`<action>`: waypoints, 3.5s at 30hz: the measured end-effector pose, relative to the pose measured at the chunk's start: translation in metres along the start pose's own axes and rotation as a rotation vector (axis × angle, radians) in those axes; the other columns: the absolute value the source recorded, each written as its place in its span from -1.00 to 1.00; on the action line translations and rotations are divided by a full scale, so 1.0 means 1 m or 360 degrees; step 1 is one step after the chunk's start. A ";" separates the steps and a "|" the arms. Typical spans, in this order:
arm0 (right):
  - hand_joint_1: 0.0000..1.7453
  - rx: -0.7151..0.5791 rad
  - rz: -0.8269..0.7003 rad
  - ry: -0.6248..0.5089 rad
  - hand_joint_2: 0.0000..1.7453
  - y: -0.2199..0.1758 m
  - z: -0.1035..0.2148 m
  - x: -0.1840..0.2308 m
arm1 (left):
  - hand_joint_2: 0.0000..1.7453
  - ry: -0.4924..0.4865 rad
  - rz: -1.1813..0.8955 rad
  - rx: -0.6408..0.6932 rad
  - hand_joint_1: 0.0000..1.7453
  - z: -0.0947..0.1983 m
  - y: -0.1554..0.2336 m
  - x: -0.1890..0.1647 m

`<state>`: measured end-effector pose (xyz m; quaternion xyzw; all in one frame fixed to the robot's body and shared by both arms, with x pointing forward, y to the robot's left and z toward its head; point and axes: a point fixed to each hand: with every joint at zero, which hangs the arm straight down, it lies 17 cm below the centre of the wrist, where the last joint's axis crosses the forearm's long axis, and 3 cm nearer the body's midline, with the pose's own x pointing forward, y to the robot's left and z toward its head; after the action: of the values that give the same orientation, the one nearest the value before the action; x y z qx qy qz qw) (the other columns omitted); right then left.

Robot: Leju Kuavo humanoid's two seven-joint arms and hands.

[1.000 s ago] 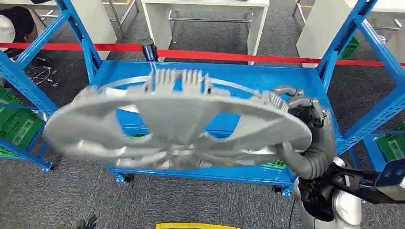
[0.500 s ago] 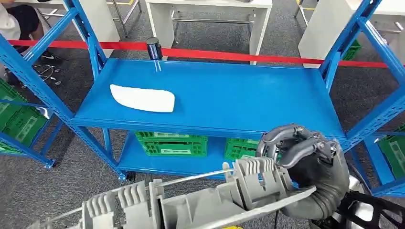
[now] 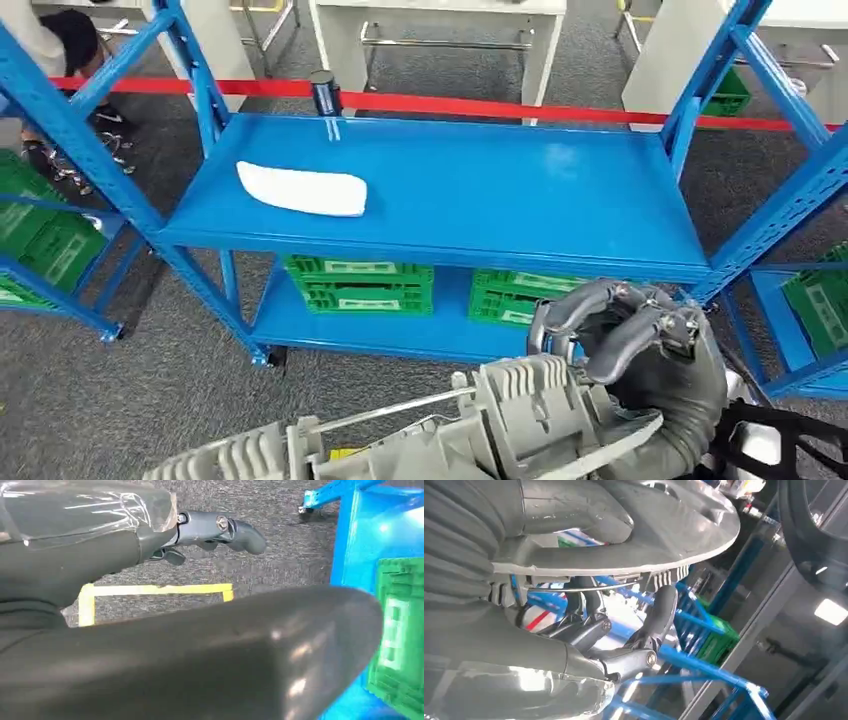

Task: Take the parts from the cabinet and place them on the table.

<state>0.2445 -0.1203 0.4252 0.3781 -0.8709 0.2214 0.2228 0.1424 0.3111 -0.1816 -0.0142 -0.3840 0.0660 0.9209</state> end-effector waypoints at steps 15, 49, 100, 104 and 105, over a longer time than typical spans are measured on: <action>1.00 0.0010 -0.0054 0.0006 1.00 -0.004 -0.002 -0.001 | -1.00 -0.0006 0.0053 0.0010 -1.00 0.004 -0.005 -0.003; 1.00 -0.0006 -0.0010 0.0061 1.00 -0.006 0.019 -0.009 | -1.00 0.0132 -0.0068 -0.0012 -1.00 0.015 0.013 -0.004; 1.00 -0.0060 0.0126 -0.0037 1.00 0.001 0.015 0.020 | -1.00 -0.0021 -0.0215 -0.0047 -1.00 0.017 0.027 0.026; 1.00 -0.0059 0.0131 -0.0039 1.00 0.001 0.015 0.021 | -1.00 -0.0016 -0.0203 -0.0050 -1.00 0.018 0.024 0.024; 1.00 -0.0058 0.0136 -0.0042 1.00 0.001 0.015 0.022 | -1.00 -0.0019 -0.0202 -0.0050 -1.00 0.018 0.024 0.024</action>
<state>0.2271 -0.1402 0.4251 0.3393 -0.8930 0.2097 0.2085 0.1435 0.3379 -0.1538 -0.0039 -0.3905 0.0014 0.9206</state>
